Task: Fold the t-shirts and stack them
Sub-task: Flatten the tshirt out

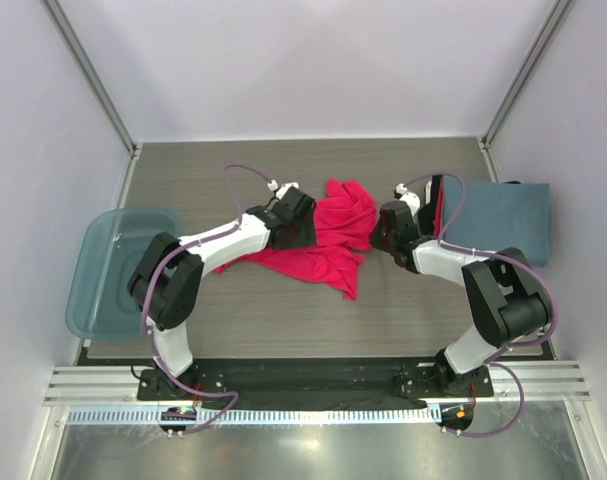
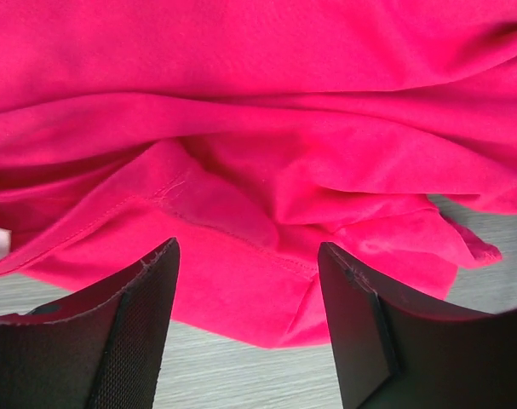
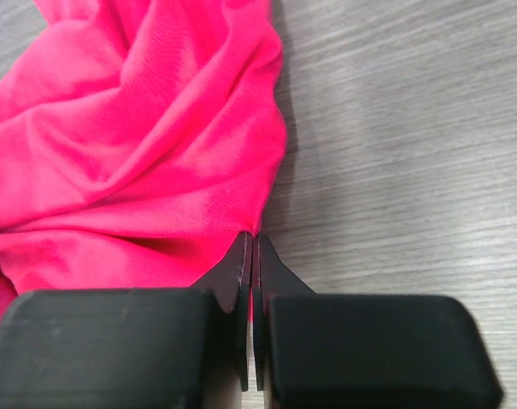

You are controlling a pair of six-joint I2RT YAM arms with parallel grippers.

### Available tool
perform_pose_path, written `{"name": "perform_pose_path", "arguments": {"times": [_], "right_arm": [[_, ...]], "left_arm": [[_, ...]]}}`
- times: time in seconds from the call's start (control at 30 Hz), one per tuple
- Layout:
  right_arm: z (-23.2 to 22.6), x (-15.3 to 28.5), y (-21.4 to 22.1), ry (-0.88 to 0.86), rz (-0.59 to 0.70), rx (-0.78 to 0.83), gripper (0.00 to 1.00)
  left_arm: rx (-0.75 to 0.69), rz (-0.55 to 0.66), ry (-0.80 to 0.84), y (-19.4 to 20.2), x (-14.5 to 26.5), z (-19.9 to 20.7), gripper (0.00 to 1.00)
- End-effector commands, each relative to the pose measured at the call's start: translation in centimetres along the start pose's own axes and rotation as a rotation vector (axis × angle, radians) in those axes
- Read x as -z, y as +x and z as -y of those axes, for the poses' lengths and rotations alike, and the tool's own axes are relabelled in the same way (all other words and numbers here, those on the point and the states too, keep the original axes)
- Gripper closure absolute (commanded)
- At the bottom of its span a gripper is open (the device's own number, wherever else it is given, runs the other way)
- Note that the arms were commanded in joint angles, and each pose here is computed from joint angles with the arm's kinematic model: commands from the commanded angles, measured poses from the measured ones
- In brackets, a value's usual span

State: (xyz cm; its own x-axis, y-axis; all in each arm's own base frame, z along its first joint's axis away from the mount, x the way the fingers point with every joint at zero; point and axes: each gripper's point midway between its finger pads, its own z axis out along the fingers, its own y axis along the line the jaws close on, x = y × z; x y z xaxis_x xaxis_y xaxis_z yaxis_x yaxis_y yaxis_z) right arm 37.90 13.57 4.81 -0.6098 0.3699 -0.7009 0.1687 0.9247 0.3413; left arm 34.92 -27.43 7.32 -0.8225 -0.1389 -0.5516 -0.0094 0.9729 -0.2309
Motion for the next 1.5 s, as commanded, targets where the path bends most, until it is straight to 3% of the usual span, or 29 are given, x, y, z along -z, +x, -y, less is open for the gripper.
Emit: {"name": "perform_pose_path", "arguments": {"times": [0.0,0.07,0.13,0.33,0.47,0.6,0.63,0.73,0.87,1.03,1.13,1.23,1.33,1.37,1.47], "right_arm": [[-1.3,0.6,-3.0,-0.038,0.116,-0.032,0.99],[-1.3,0.8,-3.1,-0.04,0.122,-0.031,0.99],[-1.2,0.9,-3.2,-0.042,0.13,-0.033,0.99],[-0.8,1.2,-3.7,-0.017,0.148,-0.034,0.99],[-0.2,1.5,-4.2,0.01,0.175,-0.044,0.99],[1.0,2.3,-5.1,0.058,0.224,-0.069,0.99],[1.5,2.5,-5.0,0.075,0.228,-0.079,0.99],[2.9,3.3,-5.6,0.124,0.275,-0.115,0.99],[3.6,3.8,-6.0,0.143,0.303,-0.139,0.99],[3.0,4.1,-6.0,0.117,0.297,-0.12,0.99],[2.4,4.2,-6.1,0.08,0.295,-0.102,0.99],[2.4,3.9,-6.0,0.088,0.28,-0.094,0.98],[2.3,3.5,-5.7,0.085,0.266,-0.092,0.95],[2.2,3.4,-5.5,0.082,0.261,-0.088,0.95],[2.2,3.3,-5.4,0.082,0.257,-0.089,0.94]], "left_arm": [[0.027,0.039,-0.007,-1.2,-0.5,0.7,0.33],[0.038,0.041,-0.064,-0.9,-1.3,-0.2,0.33],[0.029,0.028,-0.107,-0.5,-1.7,-1.0,0.39],[-0.002,0.089,-0.221,-1.1,-0.4,-3.9,1.0],[0.041,0.145,-0.273,-2.3,1.9,-7.0,1.0],[0.23,0.203,-0.248,-3.8,5.2,-11.1,1.0],[0.308,0.188,-0.279,-2.6,5.1,-13.8,1.0],[0.468,0.31,-0.239,-3.8,7.9,-16.5,1.0],[0.557,0.39,-0.283,-2.1,10.4,-19.9,1.0],[0.614,0.408,-0.334,-2.2,11.8,-22.7,1.0],[0.56,0.379,-0.21,-3.3,11.5,-20.3,1.0],[0.491,0.294,-0.031,-3.5,10.5,-16.5,0.9],[0.431,0.222,0.094,-2.4,9.7,-12.9,0.72],[0.408,0.215,0.117,-2.2,9.6,-11.9,0.59],[0.307,0.183,0.158,-0.4,9.1,-8.4,0.46]]}}
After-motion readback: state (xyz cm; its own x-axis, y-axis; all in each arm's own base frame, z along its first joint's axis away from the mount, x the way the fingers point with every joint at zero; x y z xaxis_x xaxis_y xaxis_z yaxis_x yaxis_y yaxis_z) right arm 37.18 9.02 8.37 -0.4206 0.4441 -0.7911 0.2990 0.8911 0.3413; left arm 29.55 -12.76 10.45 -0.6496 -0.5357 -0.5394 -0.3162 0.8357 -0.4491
